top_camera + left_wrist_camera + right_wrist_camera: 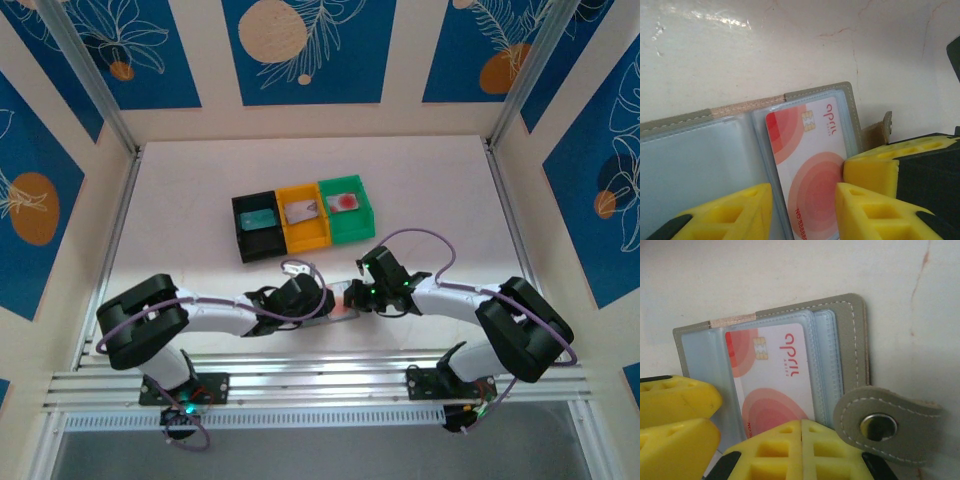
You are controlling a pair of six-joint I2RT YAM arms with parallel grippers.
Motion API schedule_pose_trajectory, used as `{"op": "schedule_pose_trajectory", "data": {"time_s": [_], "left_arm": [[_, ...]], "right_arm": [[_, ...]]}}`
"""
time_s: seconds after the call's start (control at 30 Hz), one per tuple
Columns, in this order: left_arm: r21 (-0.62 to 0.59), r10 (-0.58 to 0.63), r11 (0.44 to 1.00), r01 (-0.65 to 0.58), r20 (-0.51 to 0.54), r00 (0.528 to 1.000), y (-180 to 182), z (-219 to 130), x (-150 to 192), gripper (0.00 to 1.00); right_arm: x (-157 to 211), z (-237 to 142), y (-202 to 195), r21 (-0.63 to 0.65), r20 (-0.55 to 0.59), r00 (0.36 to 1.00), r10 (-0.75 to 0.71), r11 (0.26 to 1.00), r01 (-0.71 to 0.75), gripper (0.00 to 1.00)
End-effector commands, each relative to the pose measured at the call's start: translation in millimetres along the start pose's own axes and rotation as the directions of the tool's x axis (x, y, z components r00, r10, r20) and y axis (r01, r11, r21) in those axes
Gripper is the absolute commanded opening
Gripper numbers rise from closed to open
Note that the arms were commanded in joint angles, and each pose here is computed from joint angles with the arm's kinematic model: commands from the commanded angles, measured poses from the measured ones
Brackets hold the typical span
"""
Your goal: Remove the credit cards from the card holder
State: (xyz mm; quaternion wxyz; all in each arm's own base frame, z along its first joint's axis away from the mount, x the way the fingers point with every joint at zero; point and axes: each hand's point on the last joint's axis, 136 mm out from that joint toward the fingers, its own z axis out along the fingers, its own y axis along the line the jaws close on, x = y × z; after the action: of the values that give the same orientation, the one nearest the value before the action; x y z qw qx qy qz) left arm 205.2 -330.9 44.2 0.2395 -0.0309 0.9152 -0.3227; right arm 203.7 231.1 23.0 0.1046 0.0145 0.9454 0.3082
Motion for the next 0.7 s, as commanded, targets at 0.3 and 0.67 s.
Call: {"op": "schedule_pose_trajectory", "data": {"time_s": [0.3,0.67], "left_arm": [[-0.025,0.043,0.999,-0.042,0.015,0.999,-4.2,4.5,-3.2,0.37],[-0.049,0.054,0.997,-0.053,0.012,0.998,-0.4,9.6,-2.1,0.37]], "right_arm": [[13.7,0.7,-15.4,0.039,-0.041,0.999,0.018,0.999,-0.017,0.0],[15.1,1.6,-17.0,0.04,-0.046,0.999,0.019,0.999,-0.018,0.0]]}}
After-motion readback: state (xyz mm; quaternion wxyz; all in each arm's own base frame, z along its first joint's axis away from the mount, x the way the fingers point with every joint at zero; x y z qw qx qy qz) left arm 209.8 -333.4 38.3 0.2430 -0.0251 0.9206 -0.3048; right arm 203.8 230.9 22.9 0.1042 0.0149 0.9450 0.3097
